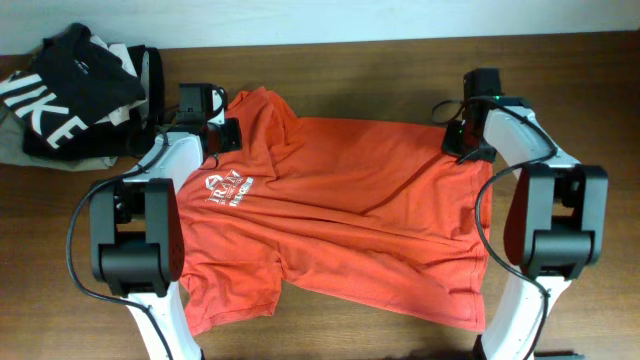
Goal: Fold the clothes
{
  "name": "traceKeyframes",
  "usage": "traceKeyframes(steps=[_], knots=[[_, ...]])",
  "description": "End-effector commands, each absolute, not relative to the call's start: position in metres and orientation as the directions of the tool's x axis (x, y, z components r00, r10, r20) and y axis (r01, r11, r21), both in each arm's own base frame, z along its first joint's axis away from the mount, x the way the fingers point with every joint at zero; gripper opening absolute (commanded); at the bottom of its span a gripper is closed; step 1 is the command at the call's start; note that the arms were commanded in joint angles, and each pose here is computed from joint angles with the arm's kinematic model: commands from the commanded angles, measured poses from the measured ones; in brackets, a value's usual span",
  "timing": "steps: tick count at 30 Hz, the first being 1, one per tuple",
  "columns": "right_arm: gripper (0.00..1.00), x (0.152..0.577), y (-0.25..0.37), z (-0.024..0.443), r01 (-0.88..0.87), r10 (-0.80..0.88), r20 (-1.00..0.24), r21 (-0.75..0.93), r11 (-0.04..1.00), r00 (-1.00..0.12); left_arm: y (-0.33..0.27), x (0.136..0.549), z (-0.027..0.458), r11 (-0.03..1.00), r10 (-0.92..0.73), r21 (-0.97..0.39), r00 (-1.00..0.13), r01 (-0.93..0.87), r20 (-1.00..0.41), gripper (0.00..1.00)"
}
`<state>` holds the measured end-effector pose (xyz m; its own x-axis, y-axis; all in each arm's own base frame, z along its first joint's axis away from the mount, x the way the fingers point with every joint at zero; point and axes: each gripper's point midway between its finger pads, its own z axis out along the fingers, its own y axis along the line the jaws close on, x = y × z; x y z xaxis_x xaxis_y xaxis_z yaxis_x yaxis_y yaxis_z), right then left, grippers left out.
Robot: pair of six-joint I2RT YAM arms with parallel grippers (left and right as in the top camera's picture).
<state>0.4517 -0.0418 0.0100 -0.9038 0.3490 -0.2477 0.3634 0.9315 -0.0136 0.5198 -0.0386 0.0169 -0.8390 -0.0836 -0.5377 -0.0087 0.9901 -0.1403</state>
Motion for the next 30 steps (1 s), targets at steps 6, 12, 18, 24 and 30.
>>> traceKeyframes(steps=[6, 12, 18, 24, 30], knots=[[0.04, 0.442, -0.045, -0.002, 0.34, 0.324, -0.208, -0.048, 0.939, -0.923, 0.0, 0.524, -0.02, 0.997, -0.078, -0.019, -0.847, -0.08, -0.526, 0.01], [0.04, 0.422, -0.063, -0.018, 0.34, 0.307, -0.192, -0.173, 0.924, -0.932, 0.058, 0.518, -0.023, 0.981, -0.146, 0.036, -0.844, -0.192, -0.515, 0.01], [0.04, 0.418, -0.083, -0.018, 0.385, 0.345, -0.206, -0.206, 0.9, -0.916, 0.11, 0.494, -0.029, 0.949, -0.224, 0.095, -0.858, -0.299, -0.463, 0.01], [0.04, 0.439, -0.097, 0.002, 0.419, 0.359, -0.274, -0.203, 0.885, -0.892, 0.113, 0.511, 0.027, 0.948, -0.216, 0.076, -0.801, -0.308, -0.558, 0.07], [0.04, 0.488, -0.105, 0.114, 0.503, 0.416, -0.417, -0.12, 0.856, -0.808, 0.055, 0.542, 0.171, 0.987, -0.15, -0.077, -0.635, -0.142, -0.758, 0.08]])
